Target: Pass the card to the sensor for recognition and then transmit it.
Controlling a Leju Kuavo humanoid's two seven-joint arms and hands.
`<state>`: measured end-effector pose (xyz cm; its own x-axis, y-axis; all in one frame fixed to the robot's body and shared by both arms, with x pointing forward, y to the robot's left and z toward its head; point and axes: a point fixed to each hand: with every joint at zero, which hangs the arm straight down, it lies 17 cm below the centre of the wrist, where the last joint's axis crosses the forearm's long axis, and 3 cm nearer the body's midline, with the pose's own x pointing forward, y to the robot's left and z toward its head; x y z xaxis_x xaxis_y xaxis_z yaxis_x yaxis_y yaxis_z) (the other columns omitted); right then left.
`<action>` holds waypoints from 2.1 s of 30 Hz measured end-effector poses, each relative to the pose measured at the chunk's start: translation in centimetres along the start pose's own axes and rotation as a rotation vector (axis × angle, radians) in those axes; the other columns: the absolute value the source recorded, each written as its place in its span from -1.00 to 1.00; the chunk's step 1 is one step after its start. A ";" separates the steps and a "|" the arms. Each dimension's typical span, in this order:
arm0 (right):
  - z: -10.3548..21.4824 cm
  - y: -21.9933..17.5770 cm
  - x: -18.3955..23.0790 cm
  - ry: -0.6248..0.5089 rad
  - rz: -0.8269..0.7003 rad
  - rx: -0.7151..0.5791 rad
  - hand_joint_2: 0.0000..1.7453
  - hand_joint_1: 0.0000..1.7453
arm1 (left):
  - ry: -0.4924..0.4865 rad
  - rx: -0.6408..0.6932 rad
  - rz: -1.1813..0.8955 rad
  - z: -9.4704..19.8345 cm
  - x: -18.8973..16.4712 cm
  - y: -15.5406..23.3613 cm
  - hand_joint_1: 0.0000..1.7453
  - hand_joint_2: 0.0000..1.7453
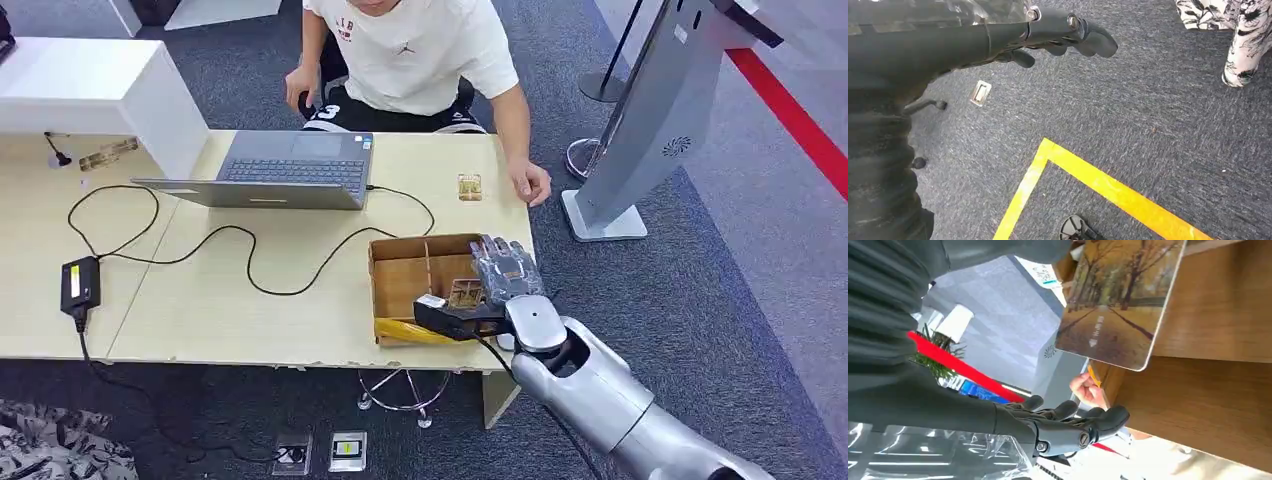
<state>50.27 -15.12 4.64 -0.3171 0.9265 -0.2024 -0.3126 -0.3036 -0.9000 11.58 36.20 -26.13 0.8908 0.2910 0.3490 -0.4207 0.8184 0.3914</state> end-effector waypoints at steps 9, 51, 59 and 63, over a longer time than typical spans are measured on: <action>0.7 -0.8 0.0 -0.018 0.017 0.030 1.00 -1.00 | 0.000 -0.003 0.003 0.0 0.0 0.0 -1.00 1.00; 2.9 -3.2 5.7 -0.197 0.037 0.037 1.00 -1.00 | -0.007 -0.013 -0.003 0.0 0.2 -0.2 -1.00 1.00; 2.4 -2.3 5.3 -0.179 0.045 0.053 1.00 -0.98 | -0.010 -0.014 -0.009 0.0 0.2 -0.2 -1.00 1.00; 2.2 -2.2 5.1 -0.169 0.050 0.047 1.00 -0.92 | -0.011 -0.014 -0.011 0.0 0.2 -0.3 -1.00 1.00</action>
<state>47.39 -10.19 6.45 -0.4781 0.8606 -0.1754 -0.3327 -0.3623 -0.8706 11.86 36.02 -26.14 0.8934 0.2769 0.3538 -0.4085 0.8285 0.3830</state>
